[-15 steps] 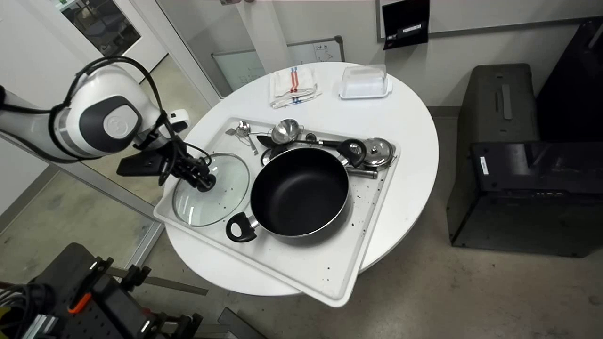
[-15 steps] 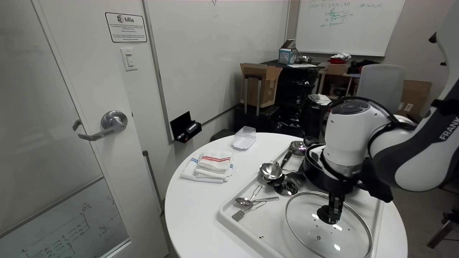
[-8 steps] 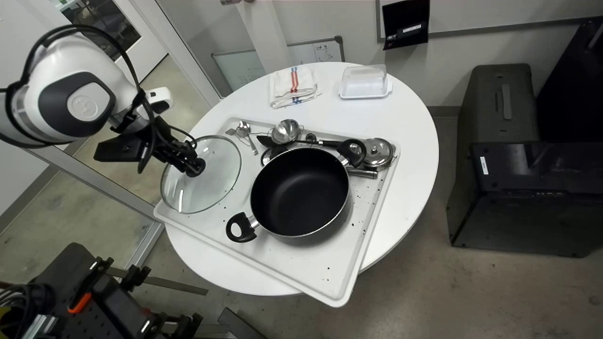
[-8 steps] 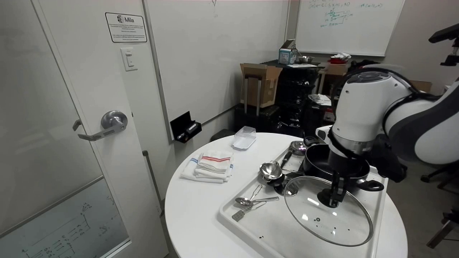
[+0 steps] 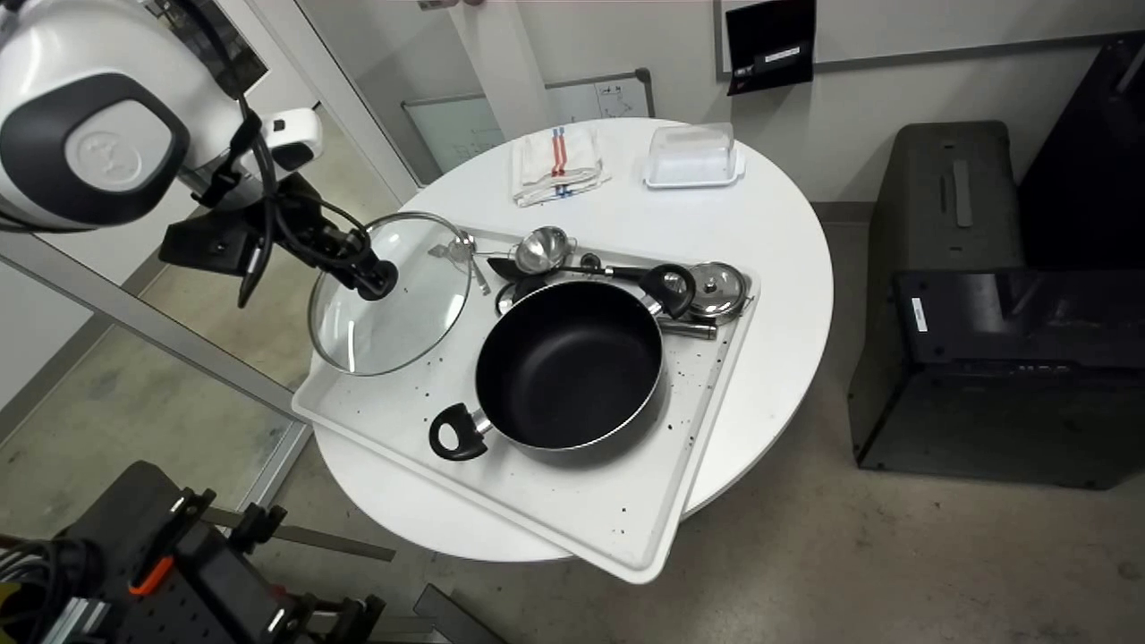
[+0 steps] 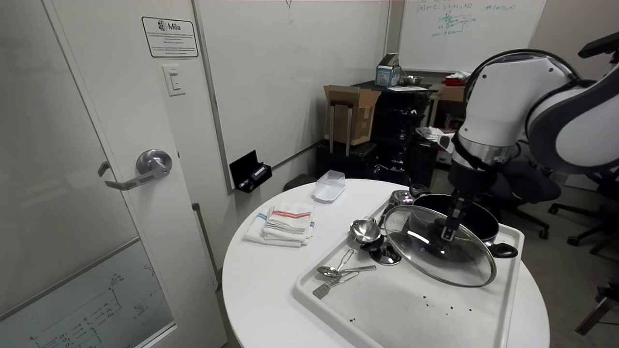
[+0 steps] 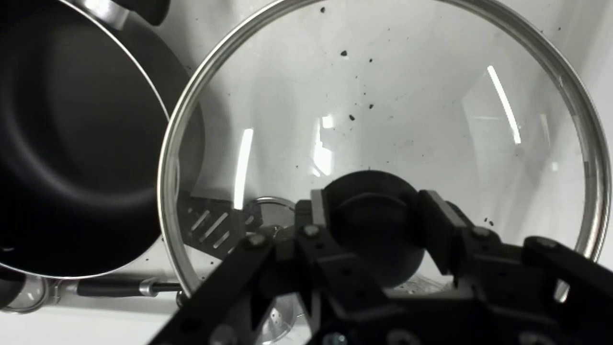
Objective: Put the lid on the pot
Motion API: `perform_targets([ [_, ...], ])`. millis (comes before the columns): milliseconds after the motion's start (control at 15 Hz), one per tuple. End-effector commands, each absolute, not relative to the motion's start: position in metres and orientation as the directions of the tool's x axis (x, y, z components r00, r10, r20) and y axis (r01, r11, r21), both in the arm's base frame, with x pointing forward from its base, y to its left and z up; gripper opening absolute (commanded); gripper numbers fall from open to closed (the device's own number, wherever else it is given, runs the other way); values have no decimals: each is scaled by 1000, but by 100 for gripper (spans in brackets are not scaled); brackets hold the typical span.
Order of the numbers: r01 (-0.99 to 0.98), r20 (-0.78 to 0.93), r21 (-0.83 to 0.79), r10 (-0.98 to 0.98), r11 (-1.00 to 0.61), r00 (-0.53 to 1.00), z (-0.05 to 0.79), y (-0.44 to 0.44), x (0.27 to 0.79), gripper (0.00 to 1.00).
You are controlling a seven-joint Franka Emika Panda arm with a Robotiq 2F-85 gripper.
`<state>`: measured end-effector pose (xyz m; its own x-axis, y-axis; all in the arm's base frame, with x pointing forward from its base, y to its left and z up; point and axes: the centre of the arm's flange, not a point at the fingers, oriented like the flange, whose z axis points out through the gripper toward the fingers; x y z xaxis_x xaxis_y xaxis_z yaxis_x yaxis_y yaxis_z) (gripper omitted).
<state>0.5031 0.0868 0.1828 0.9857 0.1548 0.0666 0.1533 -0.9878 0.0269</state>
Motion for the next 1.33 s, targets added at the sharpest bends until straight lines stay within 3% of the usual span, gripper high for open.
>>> perform_targets([
  [0,82,94,13,83,-997,992,214,59,514,24],
  [1267,-245,26,59,-244,-968,969,220,-85,565,24],
])
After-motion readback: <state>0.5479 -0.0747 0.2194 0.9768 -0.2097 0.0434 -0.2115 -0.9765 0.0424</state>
